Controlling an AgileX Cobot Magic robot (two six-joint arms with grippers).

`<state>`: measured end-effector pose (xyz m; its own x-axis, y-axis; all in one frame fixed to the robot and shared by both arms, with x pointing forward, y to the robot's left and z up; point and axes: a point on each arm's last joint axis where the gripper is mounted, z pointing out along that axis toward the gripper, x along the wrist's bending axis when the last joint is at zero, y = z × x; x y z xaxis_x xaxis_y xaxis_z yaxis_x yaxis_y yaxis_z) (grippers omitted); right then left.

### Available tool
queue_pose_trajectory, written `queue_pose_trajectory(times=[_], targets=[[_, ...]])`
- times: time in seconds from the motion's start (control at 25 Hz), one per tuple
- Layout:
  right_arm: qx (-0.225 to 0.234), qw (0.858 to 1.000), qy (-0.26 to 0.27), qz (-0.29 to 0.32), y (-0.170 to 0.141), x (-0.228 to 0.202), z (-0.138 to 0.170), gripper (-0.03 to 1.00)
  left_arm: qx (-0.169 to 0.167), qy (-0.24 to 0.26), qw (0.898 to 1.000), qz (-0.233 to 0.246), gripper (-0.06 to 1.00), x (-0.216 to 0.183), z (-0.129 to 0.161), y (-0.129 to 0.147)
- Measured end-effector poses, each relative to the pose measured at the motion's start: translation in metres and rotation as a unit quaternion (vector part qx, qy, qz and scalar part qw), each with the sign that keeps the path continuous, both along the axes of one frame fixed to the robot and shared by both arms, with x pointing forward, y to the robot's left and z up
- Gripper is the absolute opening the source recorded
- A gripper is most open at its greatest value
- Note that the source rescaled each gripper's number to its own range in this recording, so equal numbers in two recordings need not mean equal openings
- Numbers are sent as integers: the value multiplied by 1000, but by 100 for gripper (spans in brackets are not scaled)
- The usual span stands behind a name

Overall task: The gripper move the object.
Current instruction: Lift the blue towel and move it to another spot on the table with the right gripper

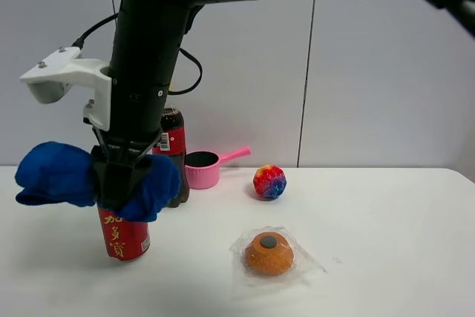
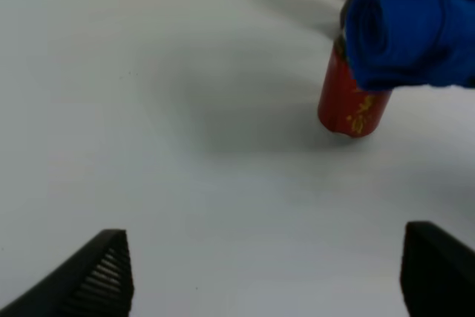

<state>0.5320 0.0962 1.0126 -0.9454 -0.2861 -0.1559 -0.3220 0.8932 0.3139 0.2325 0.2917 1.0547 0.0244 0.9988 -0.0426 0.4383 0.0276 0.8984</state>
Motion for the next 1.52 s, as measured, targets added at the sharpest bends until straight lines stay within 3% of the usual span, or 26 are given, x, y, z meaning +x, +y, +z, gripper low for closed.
queue_pose_trajectory(times=[0.68, 1.24, 1.52], targets=[[-84, 996, 35, 21, 9, 7, -90, 0, 0, 0, 1000, 0, 100, 0, 0, 0], [-99, 995, 34, 3, 9, 8, -100, 0, 0, 0, 1000, 0, 100, 0, 0, 0], [-98, 994, 36, -8, 9, 9, -100, 33, 0, 0, 1000, 0, 100, 0, 0, 0]])
